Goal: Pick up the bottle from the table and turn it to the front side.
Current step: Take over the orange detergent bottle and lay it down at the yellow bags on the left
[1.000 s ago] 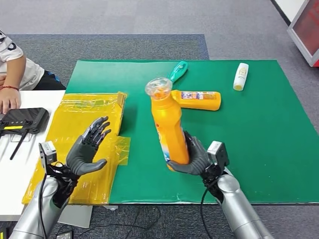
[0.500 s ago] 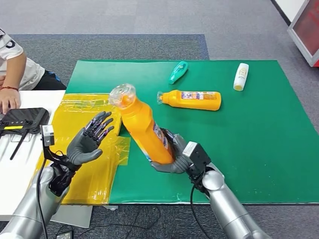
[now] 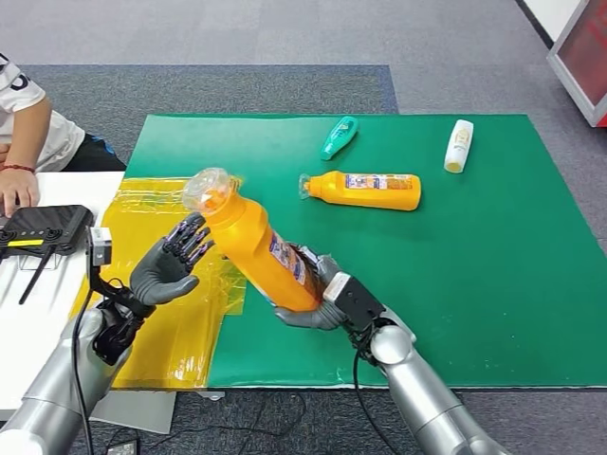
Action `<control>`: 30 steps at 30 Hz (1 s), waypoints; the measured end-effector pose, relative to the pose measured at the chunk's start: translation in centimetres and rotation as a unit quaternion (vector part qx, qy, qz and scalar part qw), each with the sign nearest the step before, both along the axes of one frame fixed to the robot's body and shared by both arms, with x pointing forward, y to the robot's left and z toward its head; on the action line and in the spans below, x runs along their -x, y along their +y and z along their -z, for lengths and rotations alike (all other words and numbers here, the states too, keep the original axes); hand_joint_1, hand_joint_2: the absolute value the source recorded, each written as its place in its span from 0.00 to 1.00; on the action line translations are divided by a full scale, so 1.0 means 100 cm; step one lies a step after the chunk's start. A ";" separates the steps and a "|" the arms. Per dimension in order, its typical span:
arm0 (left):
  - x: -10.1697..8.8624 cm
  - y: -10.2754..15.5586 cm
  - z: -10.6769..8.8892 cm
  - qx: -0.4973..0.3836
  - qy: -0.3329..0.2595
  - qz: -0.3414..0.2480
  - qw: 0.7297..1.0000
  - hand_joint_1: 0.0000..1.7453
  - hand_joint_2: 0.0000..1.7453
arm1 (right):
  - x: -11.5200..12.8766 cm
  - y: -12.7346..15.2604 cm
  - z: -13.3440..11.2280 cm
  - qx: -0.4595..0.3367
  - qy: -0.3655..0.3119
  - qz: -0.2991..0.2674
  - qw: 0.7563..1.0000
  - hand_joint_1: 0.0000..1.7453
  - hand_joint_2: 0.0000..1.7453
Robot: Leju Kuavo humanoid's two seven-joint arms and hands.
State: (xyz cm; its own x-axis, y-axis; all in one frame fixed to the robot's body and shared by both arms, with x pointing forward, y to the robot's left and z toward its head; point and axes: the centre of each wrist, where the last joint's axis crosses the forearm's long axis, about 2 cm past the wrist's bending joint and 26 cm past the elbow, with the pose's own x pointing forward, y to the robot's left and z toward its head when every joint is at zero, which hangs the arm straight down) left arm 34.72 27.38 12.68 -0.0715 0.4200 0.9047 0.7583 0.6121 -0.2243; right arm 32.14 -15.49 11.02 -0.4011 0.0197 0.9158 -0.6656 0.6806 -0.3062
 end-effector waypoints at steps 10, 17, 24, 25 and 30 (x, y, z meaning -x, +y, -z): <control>-0.022 -0.018 -0.031 -0.009 -0.016 0.016 1.000 0.00 1.00 | -0.002 0.010 -0.001 0.012 -0.007 0.006 1.000 1.00 1.00; -0.034 -0.043 -0.054 -0.004 -0.038 0.044 0.998 0.00 1.00 | -0.007 0.018 -0.006 0.010 -0.011 0.000 1.000 1.00 1.00; -0.034 -0.049 -0.056 0.001 -0.039 0.057 0.998 0.00 1.00 | -0.010 0.018 -0.006 0.013 -0.009 0.003 1.000 1.00 1.00; -0.034 -0.049 -0.056 0.001 -0.039 0.059 0.998 0.00 1.00 | -0.010 0.018 -0.006 0.014 -0.008 0.003 1.000 1.00 1.00; -0.032 -0.052 -0.057 0.027 -0.038 0.104 0.994 0.00 1.00 | -0.011 0.018 -0.005 0.015 -0.005 0.002 1.000 1.00 1.00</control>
